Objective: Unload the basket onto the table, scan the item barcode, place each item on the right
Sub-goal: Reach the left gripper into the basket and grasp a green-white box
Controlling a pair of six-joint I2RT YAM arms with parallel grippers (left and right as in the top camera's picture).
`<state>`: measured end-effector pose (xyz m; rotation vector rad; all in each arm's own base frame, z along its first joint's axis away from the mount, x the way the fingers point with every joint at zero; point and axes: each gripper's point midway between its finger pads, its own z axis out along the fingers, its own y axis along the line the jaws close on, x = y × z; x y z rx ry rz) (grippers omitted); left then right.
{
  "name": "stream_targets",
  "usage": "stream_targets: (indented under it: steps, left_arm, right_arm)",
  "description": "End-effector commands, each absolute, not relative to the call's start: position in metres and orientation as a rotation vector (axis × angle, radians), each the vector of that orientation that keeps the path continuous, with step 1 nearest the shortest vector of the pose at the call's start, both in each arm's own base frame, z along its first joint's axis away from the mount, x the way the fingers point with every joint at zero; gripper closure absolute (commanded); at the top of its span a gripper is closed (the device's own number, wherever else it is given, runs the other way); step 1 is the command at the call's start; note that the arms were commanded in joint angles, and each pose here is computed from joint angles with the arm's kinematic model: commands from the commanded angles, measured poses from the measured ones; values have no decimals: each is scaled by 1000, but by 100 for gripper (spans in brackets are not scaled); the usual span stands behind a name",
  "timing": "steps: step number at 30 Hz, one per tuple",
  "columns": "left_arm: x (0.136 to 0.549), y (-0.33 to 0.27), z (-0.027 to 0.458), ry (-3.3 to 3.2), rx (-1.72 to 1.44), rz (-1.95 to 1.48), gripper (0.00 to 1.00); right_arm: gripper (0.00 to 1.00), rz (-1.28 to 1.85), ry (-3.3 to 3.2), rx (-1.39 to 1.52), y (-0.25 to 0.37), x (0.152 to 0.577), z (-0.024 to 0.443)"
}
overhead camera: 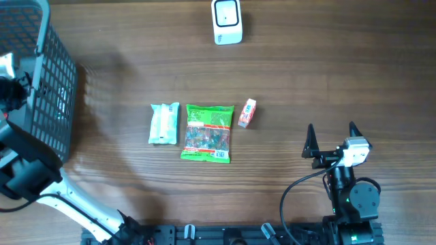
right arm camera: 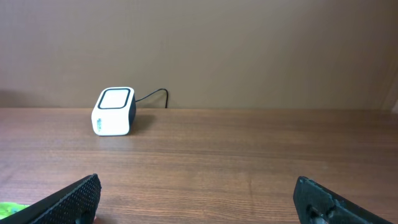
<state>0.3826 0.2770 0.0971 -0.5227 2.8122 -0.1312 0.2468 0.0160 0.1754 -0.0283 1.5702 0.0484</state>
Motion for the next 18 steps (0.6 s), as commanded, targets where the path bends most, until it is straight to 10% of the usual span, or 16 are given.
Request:
stream_targets:
  steps: [1, 18]
  left_arm:
    - [387, 270, 82, 2820, -399, -228, 21]
    - [391, 250, 28, 2853, -253, -446, 20]
  right_arm:
    - [0, 38, 1560, -33, 15, 246, 177]
    - [0, 38, 1560, -33, 15, 246, 177]
